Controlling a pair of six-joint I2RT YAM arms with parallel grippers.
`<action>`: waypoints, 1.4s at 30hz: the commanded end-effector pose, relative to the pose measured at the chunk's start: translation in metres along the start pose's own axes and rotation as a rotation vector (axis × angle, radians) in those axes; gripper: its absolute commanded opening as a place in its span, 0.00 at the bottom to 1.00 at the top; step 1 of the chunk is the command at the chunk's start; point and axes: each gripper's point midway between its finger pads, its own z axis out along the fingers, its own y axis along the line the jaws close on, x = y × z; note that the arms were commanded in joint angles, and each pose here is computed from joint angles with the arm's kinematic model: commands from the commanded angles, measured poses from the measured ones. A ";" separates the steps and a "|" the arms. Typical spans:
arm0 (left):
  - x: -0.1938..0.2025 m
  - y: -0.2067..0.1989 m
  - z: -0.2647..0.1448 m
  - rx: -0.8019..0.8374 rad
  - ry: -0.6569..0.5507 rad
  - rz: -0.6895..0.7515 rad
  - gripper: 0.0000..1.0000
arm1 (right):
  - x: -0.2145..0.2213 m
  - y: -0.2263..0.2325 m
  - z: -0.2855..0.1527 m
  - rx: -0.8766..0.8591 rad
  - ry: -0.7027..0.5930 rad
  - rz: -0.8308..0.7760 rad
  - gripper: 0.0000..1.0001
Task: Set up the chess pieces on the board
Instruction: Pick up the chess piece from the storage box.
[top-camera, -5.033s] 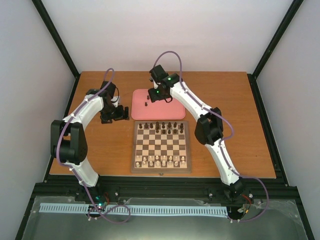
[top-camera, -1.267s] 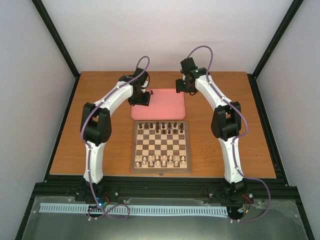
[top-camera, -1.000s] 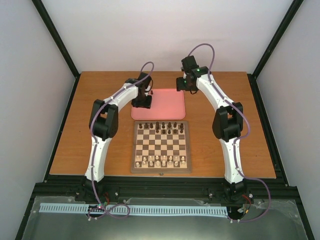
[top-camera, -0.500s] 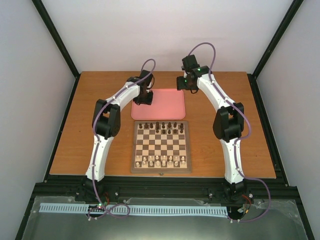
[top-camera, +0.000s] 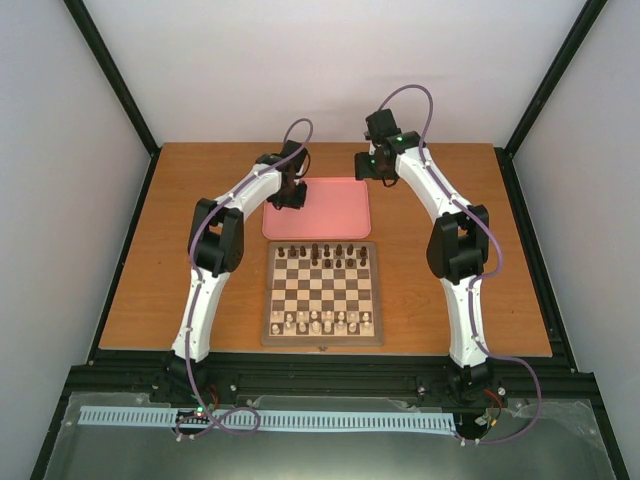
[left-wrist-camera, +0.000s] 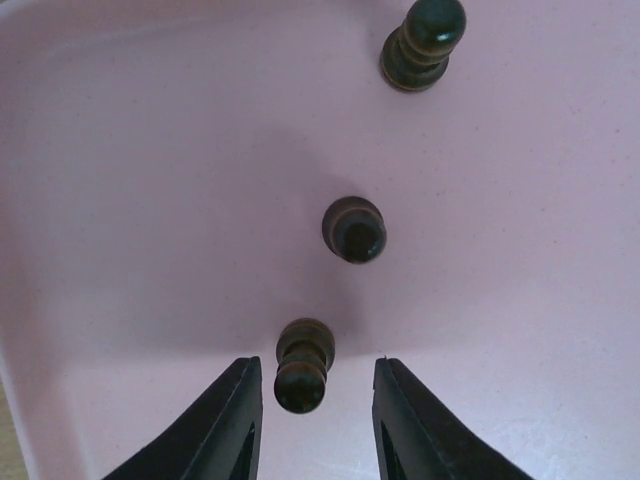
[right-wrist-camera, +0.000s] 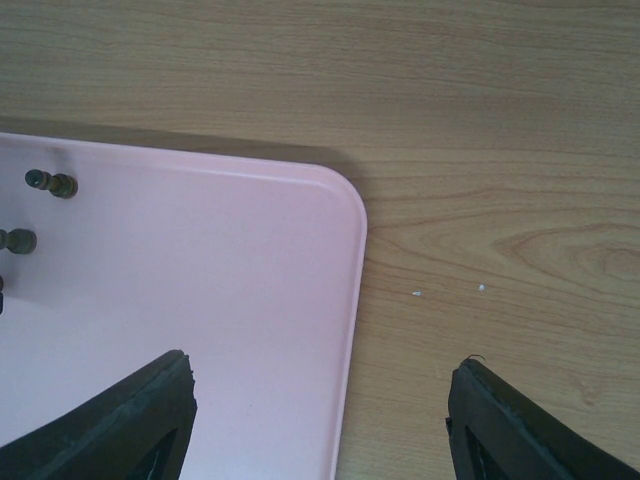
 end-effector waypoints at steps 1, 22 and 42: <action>-0.013 0.003 -0.003 -0.005 -0.035 -0.001 0.32 | -0.002 -0.005 -0.001 0.002 -0.005 0.004 0.69; -0.013 0.004 -0.001 -0.014 -0.037 0.000 0.14 | 0.009 -0.007 0.007 0.005 0.030 0.005 0.69; 0.017 0.006 -0.127 0.094 -0.099 0.021 0.10 | 0.012 -0.011 0.006 0.022 0.030 0.007 0.69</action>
